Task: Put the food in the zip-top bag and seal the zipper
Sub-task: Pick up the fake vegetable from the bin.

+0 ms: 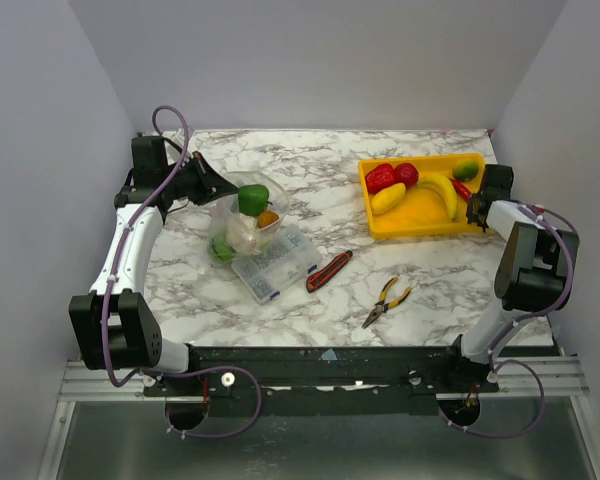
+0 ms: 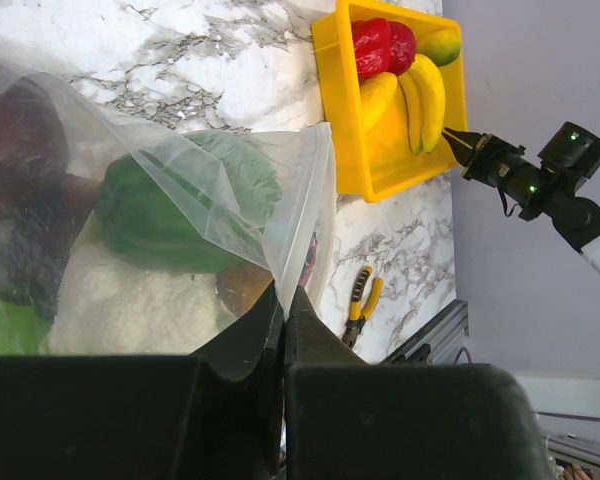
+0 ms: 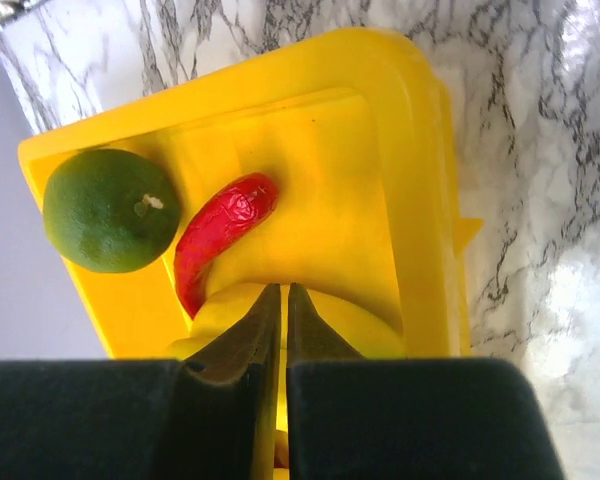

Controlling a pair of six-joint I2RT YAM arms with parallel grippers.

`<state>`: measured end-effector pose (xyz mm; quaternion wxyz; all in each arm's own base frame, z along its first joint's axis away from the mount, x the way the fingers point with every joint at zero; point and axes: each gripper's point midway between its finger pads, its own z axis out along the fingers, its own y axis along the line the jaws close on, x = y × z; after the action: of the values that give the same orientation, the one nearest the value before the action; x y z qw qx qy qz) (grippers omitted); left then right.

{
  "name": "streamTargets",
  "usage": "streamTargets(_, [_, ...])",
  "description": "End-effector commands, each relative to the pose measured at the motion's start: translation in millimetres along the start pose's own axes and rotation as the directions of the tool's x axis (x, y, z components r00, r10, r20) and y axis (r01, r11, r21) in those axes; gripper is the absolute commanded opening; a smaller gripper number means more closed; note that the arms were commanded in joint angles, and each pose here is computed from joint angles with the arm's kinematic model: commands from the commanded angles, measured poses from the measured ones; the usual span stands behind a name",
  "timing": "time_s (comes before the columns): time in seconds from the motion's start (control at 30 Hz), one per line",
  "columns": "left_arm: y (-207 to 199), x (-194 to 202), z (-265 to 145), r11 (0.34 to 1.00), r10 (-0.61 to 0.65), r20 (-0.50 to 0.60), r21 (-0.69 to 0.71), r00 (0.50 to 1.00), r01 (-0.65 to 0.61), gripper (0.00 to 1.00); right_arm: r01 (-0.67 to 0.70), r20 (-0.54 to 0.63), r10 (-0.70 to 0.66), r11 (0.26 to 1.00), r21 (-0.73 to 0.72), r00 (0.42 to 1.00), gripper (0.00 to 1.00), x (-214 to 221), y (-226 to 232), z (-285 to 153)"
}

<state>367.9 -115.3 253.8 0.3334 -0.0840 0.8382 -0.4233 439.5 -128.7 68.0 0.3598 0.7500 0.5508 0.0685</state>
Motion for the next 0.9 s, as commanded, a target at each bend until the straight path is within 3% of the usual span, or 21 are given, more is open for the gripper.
streamTargets(0.0, [-9, -4, -3, 0.999, 0.021, 0.011, 0.044, 1.0, -0.021, 0.0, 0.022, 0.018, -0.022, 1.0, 0.012, 1.0, 0.19, -4, -5, 13])
streamTargets(0.1, [-9, -4, -4, 0.999, 0.022, 0.013, 0.045, 1.0, -0.023, 0.0, 0.024, 0.013, -0.024, 0.999, 0.023, 1.0, 0.39, -1, -7, 19])
streamTargets(0.3, [-11, -3, -4, 0.999, 0.02, 0.011, 0.049, 1.0, -0.021, 0.0, 0.047, 0.021, -0.049, 0.998, 0.051, 0.999, 0.58, 1, -5, 32])
streamTargets(0.67, [-9, -4, -3, 0.999, 0.017, 0.01, 0.045, 1.0, -0.018, 0.0, 0.124, -0.019, -0.123, 0.98, 0.158, 0.992, 0.61, 17, -16, 66])
streamTargets(0.87, [-9, -4, -3, 0.999, 0.021, 0.012, 0.043, 1.0, -0.021, 0.0, 0.174, -0.032, -0.171, 0.967, 0.185, 0.985, 0.57, 20, -20, 76])
